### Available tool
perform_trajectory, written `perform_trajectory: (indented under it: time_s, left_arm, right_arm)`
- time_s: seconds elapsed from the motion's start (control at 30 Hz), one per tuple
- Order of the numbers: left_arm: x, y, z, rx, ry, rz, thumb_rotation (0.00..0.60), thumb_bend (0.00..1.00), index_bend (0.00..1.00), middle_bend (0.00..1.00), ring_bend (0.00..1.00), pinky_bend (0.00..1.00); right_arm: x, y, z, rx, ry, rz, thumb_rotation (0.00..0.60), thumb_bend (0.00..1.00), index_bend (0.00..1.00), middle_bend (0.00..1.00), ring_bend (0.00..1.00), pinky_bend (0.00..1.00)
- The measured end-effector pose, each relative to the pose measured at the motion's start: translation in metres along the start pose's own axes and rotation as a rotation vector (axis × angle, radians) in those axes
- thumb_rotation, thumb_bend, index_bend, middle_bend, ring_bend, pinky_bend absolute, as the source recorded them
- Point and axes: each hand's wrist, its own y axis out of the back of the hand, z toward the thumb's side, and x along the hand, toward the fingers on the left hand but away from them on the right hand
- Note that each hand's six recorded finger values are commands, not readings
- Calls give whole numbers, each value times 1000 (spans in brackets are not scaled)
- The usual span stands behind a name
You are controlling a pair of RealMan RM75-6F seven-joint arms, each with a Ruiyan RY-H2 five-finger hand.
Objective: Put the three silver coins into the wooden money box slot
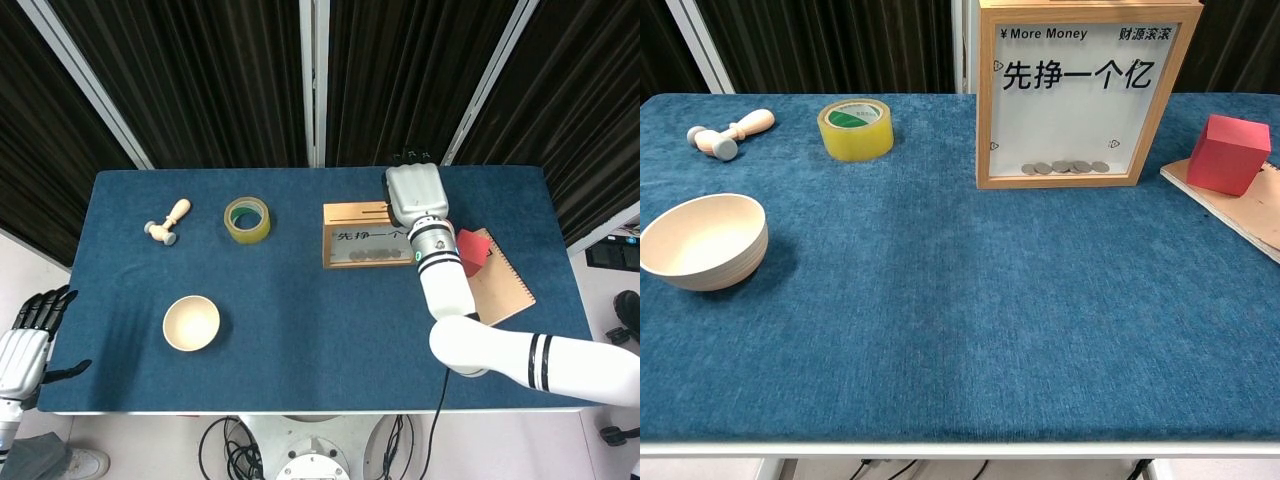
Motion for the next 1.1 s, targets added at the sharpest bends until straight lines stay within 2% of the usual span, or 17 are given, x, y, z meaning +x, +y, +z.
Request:
perform_trajectory:
  time_s: [0.4, 1.1]
  left_arm:
    - [-1, -1, -2, -2, 1, -6, 600, 10, 12, 0, 0, 0]
    - [-1, 0, -5, -1, 8, -6, 600, 10, 12, 0, 0, 0]
  right_arm:
    - [-4, -13, -3, 30, -19, 25, 600, 453, 790, 149, 0, 0]
    - [-10, -22, -1, 33, -34, 44, 600, 455, 784, 148, 0, 0]
